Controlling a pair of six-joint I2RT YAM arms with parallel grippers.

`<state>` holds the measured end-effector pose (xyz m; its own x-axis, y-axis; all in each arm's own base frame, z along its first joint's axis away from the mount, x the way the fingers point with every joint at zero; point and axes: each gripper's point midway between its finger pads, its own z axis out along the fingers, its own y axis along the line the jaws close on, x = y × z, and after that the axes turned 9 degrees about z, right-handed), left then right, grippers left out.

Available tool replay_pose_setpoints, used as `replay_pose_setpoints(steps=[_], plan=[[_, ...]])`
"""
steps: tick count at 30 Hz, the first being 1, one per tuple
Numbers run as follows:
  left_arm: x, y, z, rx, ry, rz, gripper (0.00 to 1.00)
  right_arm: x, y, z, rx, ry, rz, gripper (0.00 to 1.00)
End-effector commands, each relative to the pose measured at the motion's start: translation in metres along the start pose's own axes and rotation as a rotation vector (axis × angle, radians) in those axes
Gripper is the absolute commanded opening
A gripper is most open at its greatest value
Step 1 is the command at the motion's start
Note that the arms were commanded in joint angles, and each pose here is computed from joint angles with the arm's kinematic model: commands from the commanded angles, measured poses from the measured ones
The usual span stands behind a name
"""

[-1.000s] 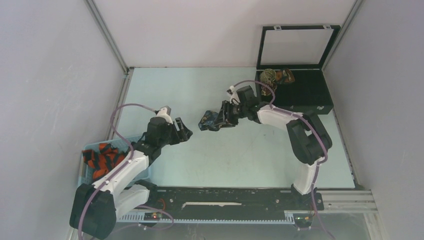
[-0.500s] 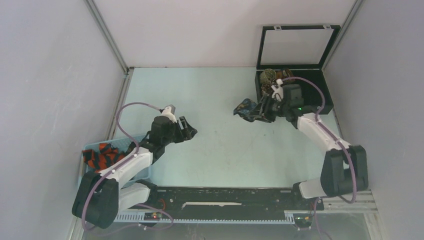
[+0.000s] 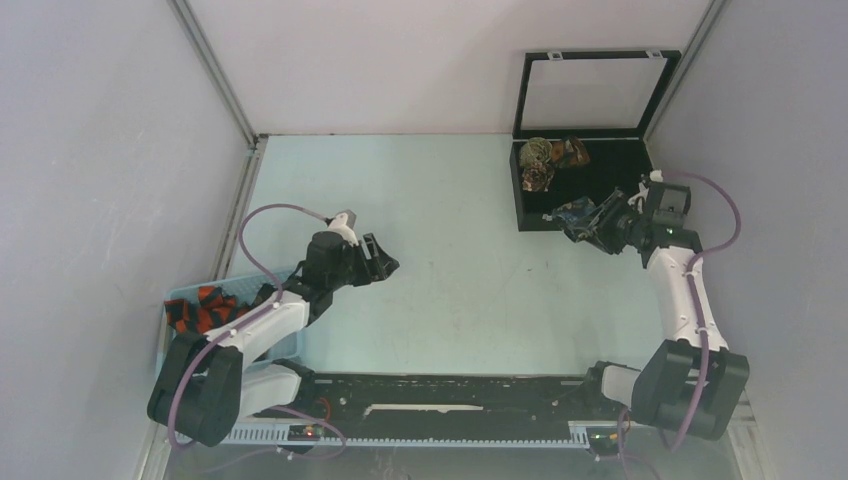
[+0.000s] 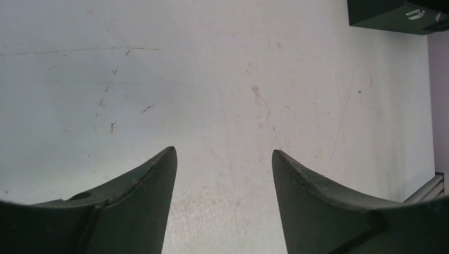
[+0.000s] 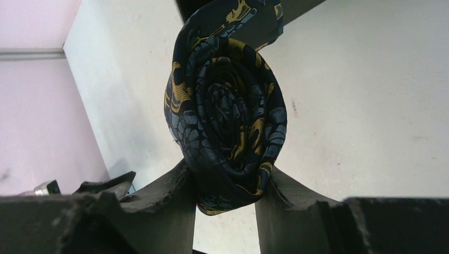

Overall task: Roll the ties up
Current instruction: Place the tie in the storage box.

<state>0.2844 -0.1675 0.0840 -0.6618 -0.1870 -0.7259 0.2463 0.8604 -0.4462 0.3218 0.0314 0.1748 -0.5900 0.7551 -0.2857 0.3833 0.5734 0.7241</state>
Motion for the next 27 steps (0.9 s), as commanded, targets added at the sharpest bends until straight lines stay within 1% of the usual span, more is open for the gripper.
replay_pose_setpoints(steps=[1, 8, 17, 27], plan=[[-0.004, -0.009, 0.001, 0.045, -0.022, 0.013, 0.72, -0.020, -0.012, 0.001, 0.053, -0.043, 0.036, 0.00], [-0.003, -0.009, 0.002, 0.049, -0.017, 0.014, 0.72, -0.046, -0.011, 0.017, 0.080, -0.067, 0.064, 0.00], [-0.002, -0.009, 0.005, 0.053, -0.008, 0.013, 0.71, -0.072, -0.019, 0.054, 0.117, -0.035, 0.110, 0.00], [-0.001, -0.009, 0.007, 0.055, -0.001, 0.013, 0.71, -0.094, -0.018, 0.082, 0.109, -0.024, 0.150, 0.00]])
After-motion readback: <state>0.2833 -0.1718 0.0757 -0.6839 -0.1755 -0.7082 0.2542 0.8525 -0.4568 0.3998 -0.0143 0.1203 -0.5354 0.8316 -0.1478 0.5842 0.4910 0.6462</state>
